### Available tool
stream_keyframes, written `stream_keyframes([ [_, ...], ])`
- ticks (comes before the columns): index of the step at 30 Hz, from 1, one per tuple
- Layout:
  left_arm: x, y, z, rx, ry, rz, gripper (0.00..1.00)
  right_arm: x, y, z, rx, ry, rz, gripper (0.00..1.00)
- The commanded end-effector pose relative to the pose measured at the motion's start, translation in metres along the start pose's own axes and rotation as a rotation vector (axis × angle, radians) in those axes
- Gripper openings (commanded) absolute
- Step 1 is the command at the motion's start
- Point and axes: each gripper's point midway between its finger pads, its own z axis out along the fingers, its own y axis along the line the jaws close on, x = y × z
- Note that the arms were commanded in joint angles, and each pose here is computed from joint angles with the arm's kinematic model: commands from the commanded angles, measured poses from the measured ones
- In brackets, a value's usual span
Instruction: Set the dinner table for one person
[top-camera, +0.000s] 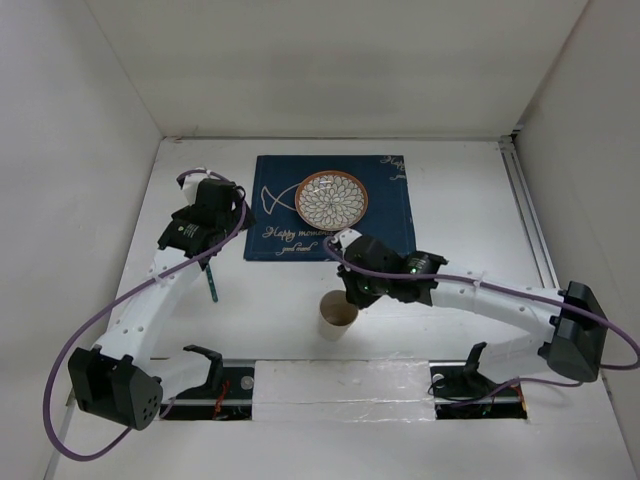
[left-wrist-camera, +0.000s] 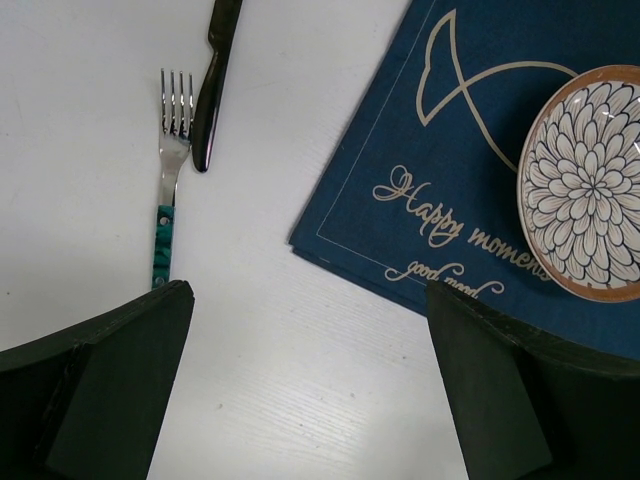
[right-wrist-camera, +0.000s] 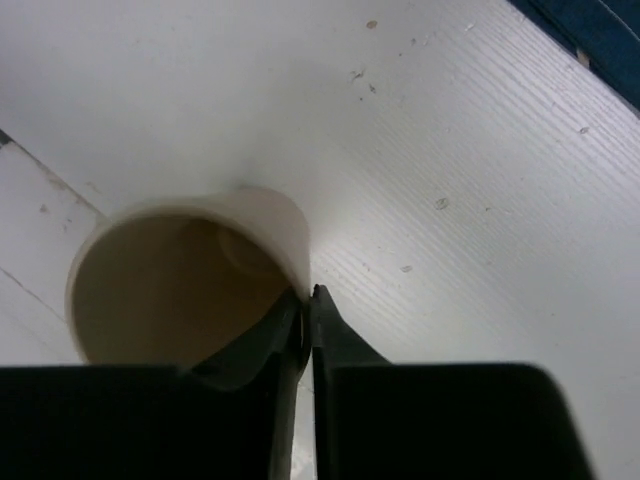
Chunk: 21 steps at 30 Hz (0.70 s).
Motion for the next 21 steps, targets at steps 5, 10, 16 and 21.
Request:
stream_keyframes([
  [5,-0.013,-0.002,-0.005,0.003,-0.032,-0.012,1.0,-0.053,-0.002,-0.017,0.081,-0.111,-0.054,0.0],
  [10,-0.013,-0.002,-0.005,0.003,-0.032,-0.012,1.0,-0.131,-0.038,-0.027,0.222,-0.181,-0.058,0.0],
  [16,-0.018,0.003,-0.007,-0.017,-0.058,-0.016,1.0,-0.215,-0.132,-0.014,0.361,-0.213,0.111,0.0],
  [21,-0.017,0.005,-0.007,-0.03,-0.058,-0.022,1.0,-0.246,-0.211,-0.013,0.441,-0.187,0.227,0.0],
])
